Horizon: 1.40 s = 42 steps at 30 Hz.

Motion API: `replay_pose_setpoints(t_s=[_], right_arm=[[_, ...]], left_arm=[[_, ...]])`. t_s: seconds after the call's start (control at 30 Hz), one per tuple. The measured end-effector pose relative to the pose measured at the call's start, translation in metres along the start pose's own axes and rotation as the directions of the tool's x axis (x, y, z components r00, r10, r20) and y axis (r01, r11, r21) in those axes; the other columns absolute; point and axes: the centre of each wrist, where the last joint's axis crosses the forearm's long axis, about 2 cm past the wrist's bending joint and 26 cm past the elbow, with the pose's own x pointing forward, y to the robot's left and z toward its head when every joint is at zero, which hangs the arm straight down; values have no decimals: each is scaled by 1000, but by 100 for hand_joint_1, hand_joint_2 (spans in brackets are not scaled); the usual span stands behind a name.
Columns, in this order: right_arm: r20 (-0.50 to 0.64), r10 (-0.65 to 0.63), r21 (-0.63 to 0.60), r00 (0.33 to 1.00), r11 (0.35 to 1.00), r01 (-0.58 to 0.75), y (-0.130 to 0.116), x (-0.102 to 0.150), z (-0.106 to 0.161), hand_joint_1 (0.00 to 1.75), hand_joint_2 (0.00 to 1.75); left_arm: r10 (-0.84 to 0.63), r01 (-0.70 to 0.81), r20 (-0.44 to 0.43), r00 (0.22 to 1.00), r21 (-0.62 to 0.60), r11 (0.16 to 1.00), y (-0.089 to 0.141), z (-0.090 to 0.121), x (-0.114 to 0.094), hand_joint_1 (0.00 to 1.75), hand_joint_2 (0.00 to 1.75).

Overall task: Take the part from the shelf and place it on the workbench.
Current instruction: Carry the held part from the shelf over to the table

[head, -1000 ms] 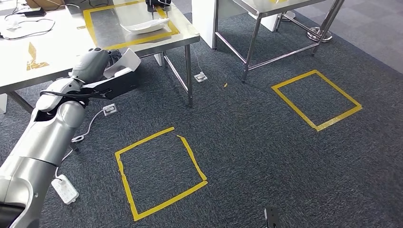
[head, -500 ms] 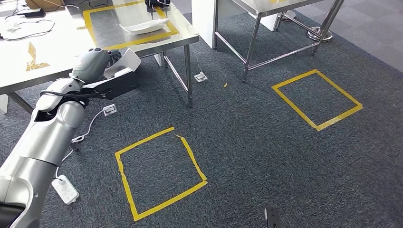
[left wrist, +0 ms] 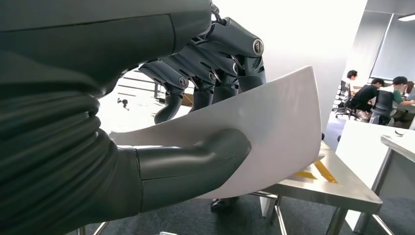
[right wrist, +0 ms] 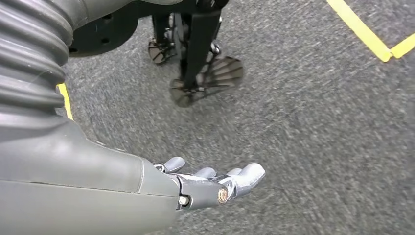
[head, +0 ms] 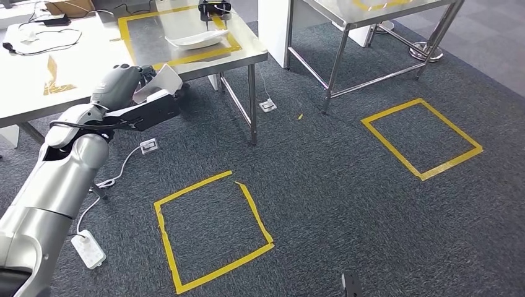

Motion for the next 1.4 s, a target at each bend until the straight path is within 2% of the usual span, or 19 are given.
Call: replay_pose_setpoints(t_s=[0.33,0.6,0.8,1.1,1.27,1.4], right_arm=[[-2,-1,3,1000,1000,1,1,-1,1,0,175],[-6,-2,8,1000,1000,2,2,-3,3,0,175],[11,7,13,1000,1000,-7,2,3,-1,0,175],[-5,19,14,1000,1000,-19,-2,-6,4,0,175],[2,13,13,1000,1000,-13,0,-2,1,0,175],[-9,7,3,1000,1000,-7,1,-2,2,0,175]], left_arm=[[1,-1,8,1000,13,1000,2,-1,2,143,175],[7,-7,-16,1000,-4,1000,-5,7,-7,143,175],[-5,4,3,1000,35,999,8,5,-5,143,175],[21,-21,-36,999,-6,1000,-19,25,-18,143,175],[-3,4,-16,1000,32,999,0,19,-15,143,175],[10,-9,-22,1000,9,1000,-7,21,-15,143,175]])
